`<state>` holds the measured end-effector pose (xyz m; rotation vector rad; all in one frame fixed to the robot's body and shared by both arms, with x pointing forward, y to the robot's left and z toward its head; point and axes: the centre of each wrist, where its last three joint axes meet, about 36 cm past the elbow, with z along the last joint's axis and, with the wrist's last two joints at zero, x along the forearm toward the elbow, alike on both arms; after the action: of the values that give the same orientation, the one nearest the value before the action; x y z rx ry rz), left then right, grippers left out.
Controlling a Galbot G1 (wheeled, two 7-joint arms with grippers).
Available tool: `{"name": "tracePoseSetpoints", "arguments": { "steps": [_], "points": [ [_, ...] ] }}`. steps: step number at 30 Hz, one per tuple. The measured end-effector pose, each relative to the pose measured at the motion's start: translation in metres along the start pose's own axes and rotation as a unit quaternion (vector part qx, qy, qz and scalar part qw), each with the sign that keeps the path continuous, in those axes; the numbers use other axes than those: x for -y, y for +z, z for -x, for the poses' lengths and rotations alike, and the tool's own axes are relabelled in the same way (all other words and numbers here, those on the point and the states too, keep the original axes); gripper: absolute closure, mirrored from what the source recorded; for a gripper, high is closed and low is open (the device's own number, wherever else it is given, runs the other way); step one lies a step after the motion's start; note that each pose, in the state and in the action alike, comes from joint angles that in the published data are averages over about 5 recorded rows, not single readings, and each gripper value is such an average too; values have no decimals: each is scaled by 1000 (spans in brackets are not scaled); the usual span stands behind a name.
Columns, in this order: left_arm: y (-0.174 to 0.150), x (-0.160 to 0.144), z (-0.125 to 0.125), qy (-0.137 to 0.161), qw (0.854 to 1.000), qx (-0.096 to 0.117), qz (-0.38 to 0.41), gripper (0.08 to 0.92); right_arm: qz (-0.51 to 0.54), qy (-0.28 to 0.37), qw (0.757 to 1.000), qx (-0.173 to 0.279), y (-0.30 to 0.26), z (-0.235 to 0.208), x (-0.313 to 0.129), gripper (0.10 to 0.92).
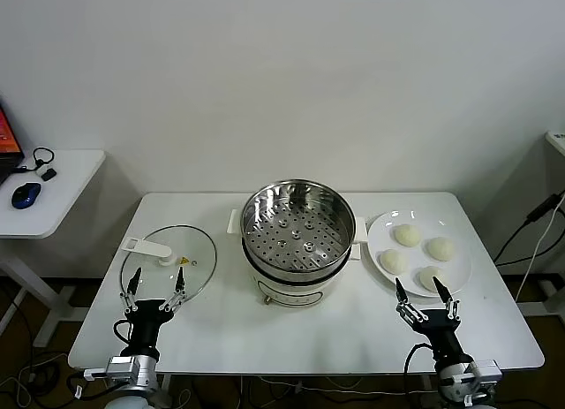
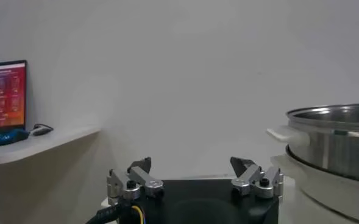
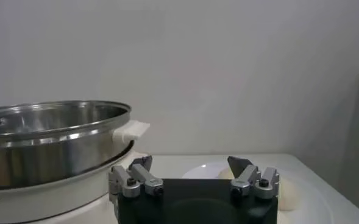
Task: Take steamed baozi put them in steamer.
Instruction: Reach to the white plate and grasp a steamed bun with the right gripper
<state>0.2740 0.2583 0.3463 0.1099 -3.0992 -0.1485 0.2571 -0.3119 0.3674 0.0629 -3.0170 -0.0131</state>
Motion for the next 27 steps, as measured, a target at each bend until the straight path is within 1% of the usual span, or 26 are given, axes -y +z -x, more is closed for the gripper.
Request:
{"name": "tracePoseSetpoints", "arguments": {
  "steps": [8,16,21,27],
  "points": [
    [-1,0,1,1,1000,2,-1,177,-32,-17,999,18,-18,18,19,200],
    [1,0,2,5,1000,5,-1,177,-108,-55,992,27,-54,54,55,200],
    [3,1,2,8,1000,8,-1,177,-180,-98,978,26,-86,84,80,200],
    [5,2,5,11,1000,13,0,177,-279,-152,948,-1,-129,125,112,200]
  ]
}}
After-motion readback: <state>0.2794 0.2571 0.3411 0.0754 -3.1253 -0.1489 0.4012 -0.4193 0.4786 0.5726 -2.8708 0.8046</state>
